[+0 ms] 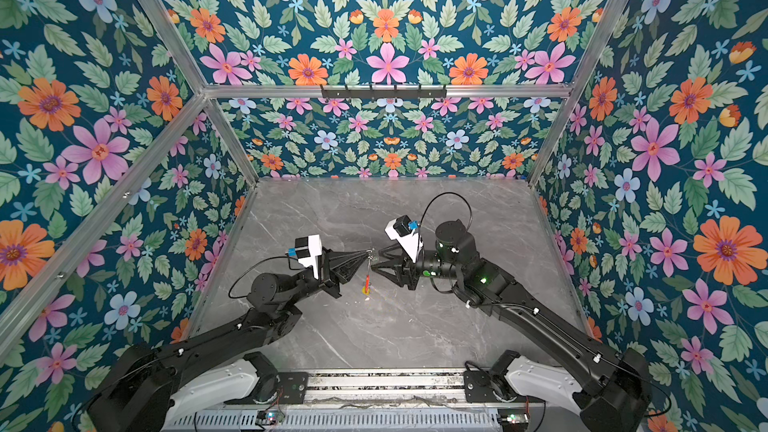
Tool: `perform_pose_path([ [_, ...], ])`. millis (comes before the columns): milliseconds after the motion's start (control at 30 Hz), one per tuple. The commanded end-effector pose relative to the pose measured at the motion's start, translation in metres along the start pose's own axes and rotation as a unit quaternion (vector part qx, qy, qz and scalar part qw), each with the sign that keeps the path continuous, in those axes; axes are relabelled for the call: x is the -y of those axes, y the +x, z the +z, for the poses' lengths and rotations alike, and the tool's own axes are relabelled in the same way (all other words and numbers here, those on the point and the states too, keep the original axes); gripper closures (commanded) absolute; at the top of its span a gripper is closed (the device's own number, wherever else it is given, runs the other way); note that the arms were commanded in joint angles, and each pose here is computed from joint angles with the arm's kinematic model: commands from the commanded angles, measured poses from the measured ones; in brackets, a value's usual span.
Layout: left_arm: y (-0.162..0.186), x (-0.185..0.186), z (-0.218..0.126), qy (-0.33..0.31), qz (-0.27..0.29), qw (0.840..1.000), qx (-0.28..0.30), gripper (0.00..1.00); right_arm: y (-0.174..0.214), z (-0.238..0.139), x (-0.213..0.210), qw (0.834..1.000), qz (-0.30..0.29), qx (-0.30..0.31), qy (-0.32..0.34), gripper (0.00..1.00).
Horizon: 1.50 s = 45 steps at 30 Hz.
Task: Remove the keys from the keyring
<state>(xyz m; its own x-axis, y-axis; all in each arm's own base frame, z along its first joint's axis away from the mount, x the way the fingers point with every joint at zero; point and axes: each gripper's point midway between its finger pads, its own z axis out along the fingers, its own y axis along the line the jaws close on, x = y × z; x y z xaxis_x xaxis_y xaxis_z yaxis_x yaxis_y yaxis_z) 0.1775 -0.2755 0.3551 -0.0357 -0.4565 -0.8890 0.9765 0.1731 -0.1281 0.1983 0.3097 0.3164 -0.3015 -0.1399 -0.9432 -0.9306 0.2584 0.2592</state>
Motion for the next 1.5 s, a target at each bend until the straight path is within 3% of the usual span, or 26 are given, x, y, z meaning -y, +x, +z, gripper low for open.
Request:
perform_pose_path([
  [0, -0.014, 0.010, 0.001, 0.024, 0.009, 0.999, 0.023, 1.00, -0.006, 0.001, -0.004, 1.000, -0.009, 0.005, -0.011, 0.52],
  [200, -0.014, 0.013, 0.002, 0.037, 0.003, 0.999, 0.023, 1.00, -0.005, 0.005, -0.002, 1.000, -0.008, 0.001, -0.011, 0.52],
  [333, -0.014, 0.009, 0.001, 0.030, 0.001, 0.999, 0.027, 1.00, -0.004, 0.005, -0.004, 1.000, -0.007, -0.002, -0.017, 0.60],
  [533, -0.015, 0.006, 0.000, 0.022, 0.001, 0.999, 0.030, 1.00, -0.001, 0.004, -0.005, 1.000, -0.006, -0.004, -0.016, 0.81],
  [767, -0.014, 0.006, -0.001, 0.024, 0.000, 0.999, 0.029, 1.00, 0.002, 0.001, -0.003, 1.000, -0.005, -0.006, -0.006, 0.87],
  [867, -0.014, 0.007, -0.001, 0.028, -0.004, 0.999, 0.029, 1.00, 0.002, 0.001, -0.004, 1.000, -0.006, -0.005, -0.006, 0.86],
  [1067, -0.015, 0.012, 0.001, 0.052, -0.013, 0.998, 0.032, 1.00, 0.000, 0.000, -0.005, 1.000, -0.006, -0.002, -0.009, 0.57],
  [1467, -0.014, 0.014, 0.002, 0.071, -0.028, 0.997, 0.032, 1.00, 0.000, 0.005, 0.007, 1.000, -0.004, -0.013, 0.025, 0.53],
])
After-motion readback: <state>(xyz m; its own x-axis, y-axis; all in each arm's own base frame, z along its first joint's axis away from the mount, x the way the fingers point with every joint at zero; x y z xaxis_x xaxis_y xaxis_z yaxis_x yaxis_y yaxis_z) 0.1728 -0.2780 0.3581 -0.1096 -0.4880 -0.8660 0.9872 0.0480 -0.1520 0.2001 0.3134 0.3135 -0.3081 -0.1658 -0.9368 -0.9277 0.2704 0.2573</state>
